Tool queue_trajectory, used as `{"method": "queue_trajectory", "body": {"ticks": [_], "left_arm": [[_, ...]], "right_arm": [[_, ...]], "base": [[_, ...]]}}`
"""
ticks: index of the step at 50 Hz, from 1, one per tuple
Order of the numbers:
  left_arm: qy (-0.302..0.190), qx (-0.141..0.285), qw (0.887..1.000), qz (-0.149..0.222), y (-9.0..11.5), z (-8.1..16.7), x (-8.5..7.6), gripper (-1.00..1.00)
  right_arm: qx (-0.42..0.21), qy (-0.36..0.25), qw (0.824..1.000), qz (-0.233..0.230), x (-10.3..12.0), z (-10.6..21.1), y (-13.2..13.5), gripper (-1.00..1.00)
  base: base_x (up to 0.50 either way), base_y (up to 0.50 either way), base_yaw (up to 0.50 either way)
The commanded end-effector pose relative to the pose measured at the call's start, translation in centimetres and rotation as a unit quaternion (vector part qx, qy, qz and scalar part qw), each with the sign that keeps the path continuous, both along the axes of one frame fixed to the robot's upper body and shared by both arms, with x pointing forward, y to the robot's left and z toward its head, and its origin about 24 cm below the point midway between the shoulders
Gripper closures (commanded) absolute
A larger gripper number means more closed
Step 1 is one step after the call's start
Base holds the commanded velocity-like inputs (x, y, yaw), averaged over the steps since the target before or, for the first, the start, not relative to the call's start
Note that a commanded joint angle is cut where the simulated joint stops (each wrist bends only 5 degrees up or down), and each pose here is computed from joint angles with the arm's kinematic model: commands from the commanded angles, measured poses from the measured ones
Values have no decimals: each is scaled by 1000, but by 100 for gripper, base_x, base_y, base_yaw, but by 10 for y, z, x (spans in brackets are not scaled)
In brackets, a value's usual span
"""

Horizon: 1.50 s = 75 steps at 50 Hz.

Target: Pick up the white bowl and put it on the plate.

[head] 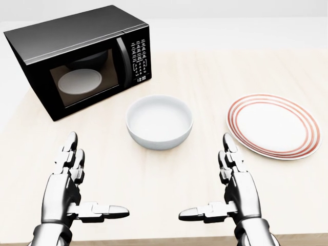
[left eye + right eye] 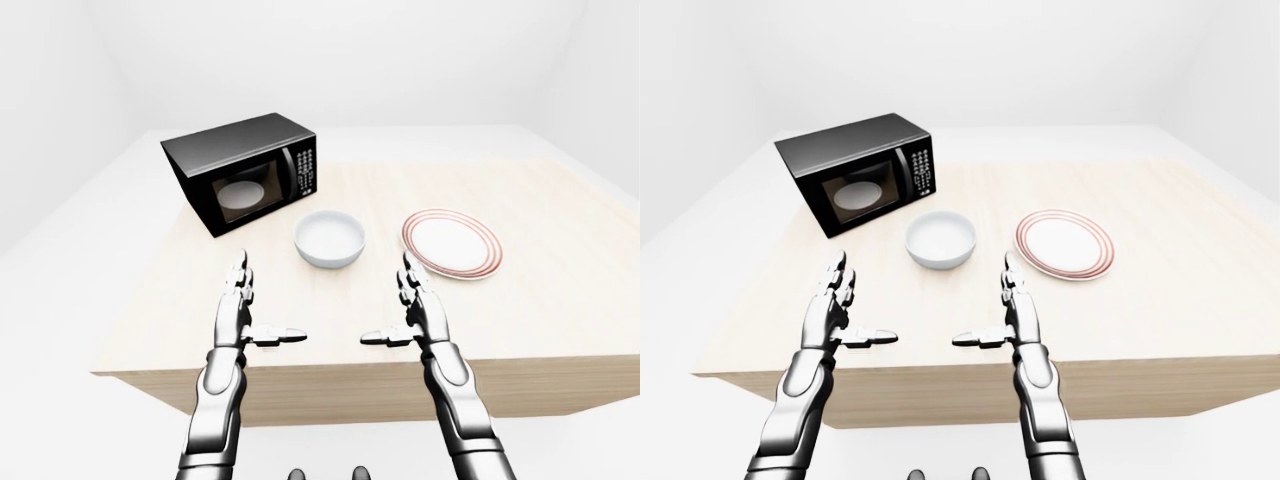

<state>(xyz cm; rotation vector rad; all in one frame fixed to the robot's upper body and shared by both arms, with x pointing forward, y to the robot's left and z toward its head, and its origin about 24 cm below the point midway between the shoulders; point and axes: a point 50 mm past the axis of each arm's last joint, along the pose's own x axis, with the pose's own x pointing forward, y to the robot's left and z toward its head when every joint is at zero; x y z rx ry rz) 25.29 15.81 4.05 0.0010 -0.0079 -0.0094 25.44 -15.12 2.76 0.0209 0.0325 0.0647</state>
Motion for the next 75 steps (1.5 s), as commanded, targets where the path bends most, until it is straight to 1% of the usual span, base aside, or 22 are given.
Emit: {"method": "queue_trajectory", "body": {"ticks": [1,39,46,51,55,57,59,60,61,62,63,64,65,67,70,75], "left_arm": [[0,0,1000,-1,0,0,0,-100],[1,2,1000,-4,-1,-2,0,-100],[1,4,1000,-5,-1,-2,0,-100],[1,4,1000,-4,-1,-2,0,-100],[1,4,1000,-4,-1,-2,0,-100],[2,5,1000,-3,-2,-2,0,-100],[2,6,1000,-3,-2,-2,0,-100],[3,6,1000,-3,-2,-3,0,-100],[3,5,1000,-3,-2,-2,0,-100],[3,5,1000,-3,-2,-2,0,-100],[3,6,1000,-2,-1,-2,0,-100],[3,5,1000,-2,-1,-3,0,-100],[3,7,1000,-1,-1,-2,0,-100],[3,7,1000,-1,-2,-2,0,-100],[4,8,1000,-1,-2,-3,1,-100],[4,7,1000,-1,-2,-3,0,-100]], "right_arm": [[-1,0,1000,2,0,-1,1,-100],[-8,0,1000,7,1,-5,3,-100],[-14,-1,1000,10,0,-4,5,-100],[-25,0,1000,1,1,-4,2,-100],[-75,-12,997,-26,0,8,-6,-100],[-116,-19,992,-37,0,16,-8,-100],[-132,-31,990,-39,-2,32,-7,-100],[-155,-42,986,-41,-3,36,-6,-100],[-235,-56,969,-50,-2,41,-8,-100],[-247,-63,965,-57,-1,45,-10,-100],[-230,-69,970,-39,-1,49,-8,-100],[-236,-71,969,-33,-1,51,-7,-100],[-272,-71,959,-43,1,50,-10,-100],[-283,-67,956,-36,2,49,-9,-100],[-315,-67,946,-30,4,49,-7,-100],[-379,-61,923,-5,12,48,-3,-100]], "base": [[24,9,0],[33,8,0],[2,1,0],[0,0,0],[0,0,0],[0,0,0],[0,0,0],[0,0,0],[0,0,0],[0,0,0],[0,0,0],[0,0,0],[0,0,0],[0,0,0],[0,0,0],[0,0,0]]}}
